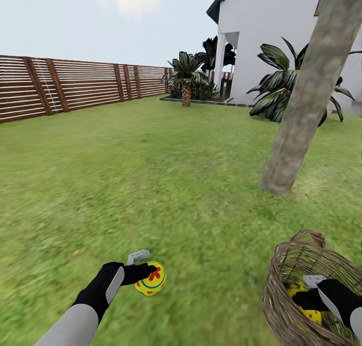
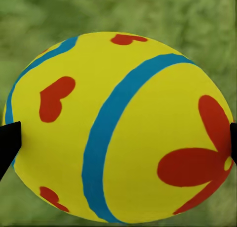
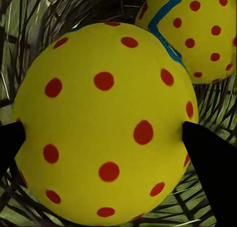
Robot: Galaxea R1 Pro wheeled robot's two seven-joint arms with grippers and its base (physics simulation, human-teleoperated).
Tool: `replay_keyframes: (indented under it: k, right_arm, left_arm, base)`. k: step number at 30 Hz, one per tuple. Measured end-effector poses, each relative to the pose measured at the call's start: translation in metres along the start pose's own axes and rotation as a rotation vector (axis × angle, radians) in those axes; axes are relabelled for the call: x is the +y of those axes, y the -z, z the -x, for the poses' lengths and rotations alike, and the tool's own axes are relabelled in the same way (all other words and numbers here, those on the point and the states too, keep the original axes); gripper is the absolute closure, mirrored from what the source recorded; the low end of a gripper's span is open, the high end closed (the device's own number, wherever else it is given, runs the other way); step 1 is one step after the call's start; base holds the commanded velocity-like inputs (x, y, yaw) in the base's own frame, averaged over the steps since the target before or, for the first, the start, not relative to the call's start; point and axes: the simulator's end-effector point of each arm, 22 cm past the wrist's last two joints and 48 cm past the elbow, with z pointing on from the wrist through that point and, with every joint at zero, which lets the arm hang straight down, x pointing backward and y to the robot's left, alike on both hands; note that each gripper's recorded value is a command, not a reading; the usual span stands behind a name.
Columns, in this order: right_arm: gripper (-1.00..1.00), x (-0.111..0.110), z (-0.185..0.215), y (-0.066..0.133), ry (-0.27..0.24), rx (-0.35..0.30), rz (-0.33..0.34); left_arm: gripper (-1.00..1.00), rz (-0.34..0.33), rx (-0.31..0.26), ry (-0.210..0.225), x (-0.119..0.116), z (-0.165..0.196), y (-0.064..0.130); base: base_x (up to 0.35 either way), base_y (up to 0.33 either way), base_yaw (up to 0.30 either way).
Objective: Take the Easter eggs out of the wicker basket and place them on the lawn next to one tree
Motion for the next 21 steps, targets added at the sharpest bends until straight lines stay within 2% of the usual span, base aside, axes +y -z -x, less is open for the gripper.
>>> replay_keyframes:
  k: [6, 13, 21]
  right_arm:
    - [1.0, 0.0, 0.008, 0.009, -0.002, -0.023, 0.001]
    - [1.0, 0.011, 0.017, 0.018, 0.004, -0.05, 0.013]
    - [1.0, 0.014, 0.028, 0.031, 0.007, -0.081, 0.017]
  left_arm:
    - [1.0, -0.005, -0.022, -0.009, -0.006, 0.009, 0.01]
    - [1.0, -0.019, -0.046, -0.015, -0.015, 0.019, 0.02]
    - [1.0, -0.036, -0.05, -0.019, -0.024, 0.019, 0.029]
  base:
    - [-0.006, 0.001, 0.0]
    - [-0.006, 0.001, 0.0]
    - [-0.046, 0.148, 0.0]
